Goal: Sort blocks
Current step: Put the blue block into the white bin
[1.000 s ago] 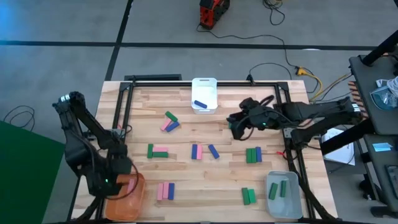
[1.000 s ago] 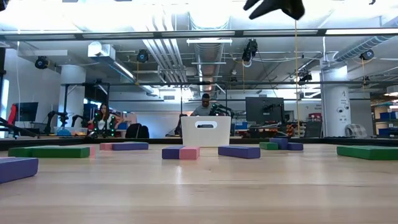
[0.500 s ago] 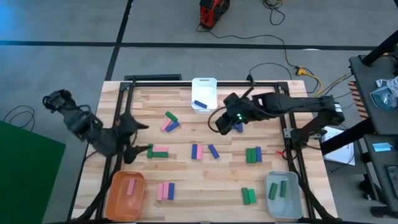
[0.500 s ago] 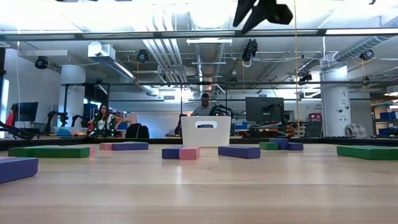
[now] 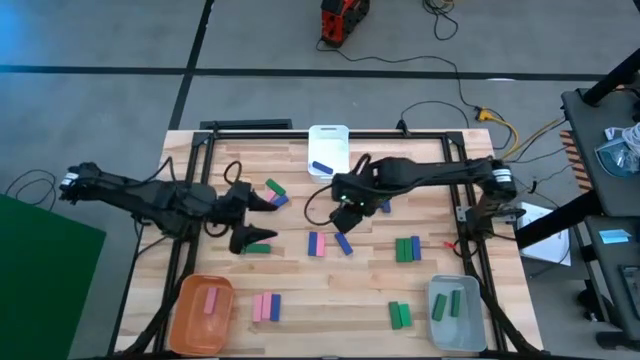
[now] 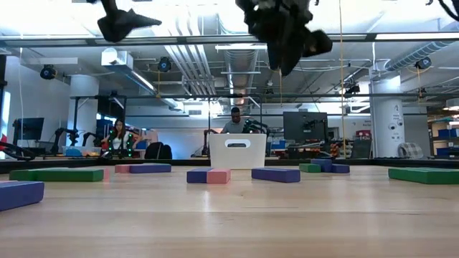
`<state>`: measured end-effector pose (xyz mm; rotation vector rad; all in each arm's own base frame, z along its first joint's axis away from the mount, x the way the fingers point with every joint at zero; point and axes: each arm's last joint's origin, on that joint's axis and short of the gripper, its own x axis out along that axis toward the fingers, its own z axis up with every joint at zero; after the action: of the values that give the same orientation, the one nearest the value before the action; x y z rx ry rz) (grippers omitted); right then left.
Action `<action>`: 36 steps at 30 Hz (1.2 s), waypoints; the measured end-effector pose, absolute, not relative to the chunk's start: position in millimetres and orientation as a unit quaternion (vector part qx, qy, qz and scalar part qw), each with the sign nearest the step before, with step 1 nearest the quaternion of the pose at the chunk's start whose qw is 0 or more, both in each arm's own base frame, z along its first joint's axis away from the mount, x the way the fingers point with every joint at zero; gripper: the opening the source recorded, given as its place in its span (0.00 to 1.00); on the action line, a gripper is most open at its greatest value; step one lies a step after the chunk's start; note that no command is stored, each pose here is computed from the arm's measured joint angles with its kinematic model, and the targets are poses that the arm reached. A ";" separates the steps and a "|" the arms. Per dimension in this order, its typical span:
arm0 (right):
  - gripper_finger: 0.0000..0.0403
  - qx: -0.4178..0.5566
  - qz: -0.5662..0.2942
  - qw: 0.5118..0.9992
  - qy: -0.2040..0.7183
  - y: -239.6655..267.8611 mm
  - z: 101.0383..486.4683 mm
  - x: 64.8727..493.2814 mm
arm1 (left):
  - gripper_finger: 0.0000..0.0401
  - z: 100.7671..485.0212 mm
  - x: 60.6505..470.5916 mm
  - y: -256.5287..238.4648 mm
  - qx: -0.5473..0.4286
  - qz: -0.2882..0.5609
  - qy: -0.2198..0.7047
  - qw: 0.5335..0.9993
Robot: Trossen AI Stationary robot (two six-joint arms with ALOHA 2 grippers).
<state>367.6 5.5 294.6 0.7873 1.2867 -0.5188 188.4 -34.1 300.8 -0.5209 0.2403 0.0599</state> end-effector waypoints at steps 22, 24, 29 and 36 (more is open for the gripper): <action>0.43 0.259 -0.236 0.670 0.654 31.5 202.6 404.0 | 0.97 318.8 150.2 -13.4 -0.254 0.265 0.120 0.922; 0.48 0.255 -0.243 0.673 0.651 31.0 197.0 403.1 | 0.97 327.6 143.7 -11.5 -0.244 0.280 0.127 0.920; 0.61 0.261 -0.241 0.682 0.640 31.0 182.9 403.8 | 0.97 341.5 134.4 -8.5 -0.227 0.305 0.133 0.915; 0.70 0.272 -0.242 0.689 0.627 29.9 164.0 402.0 | 0.97 343.7 132.8 -7.5 -0.222 0.316 0.129 0.913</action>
<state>402.0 29.9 164.0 0.6093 1.4025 -0.5421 132.8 -7.5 343.7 -0.4563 0.2658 0.6515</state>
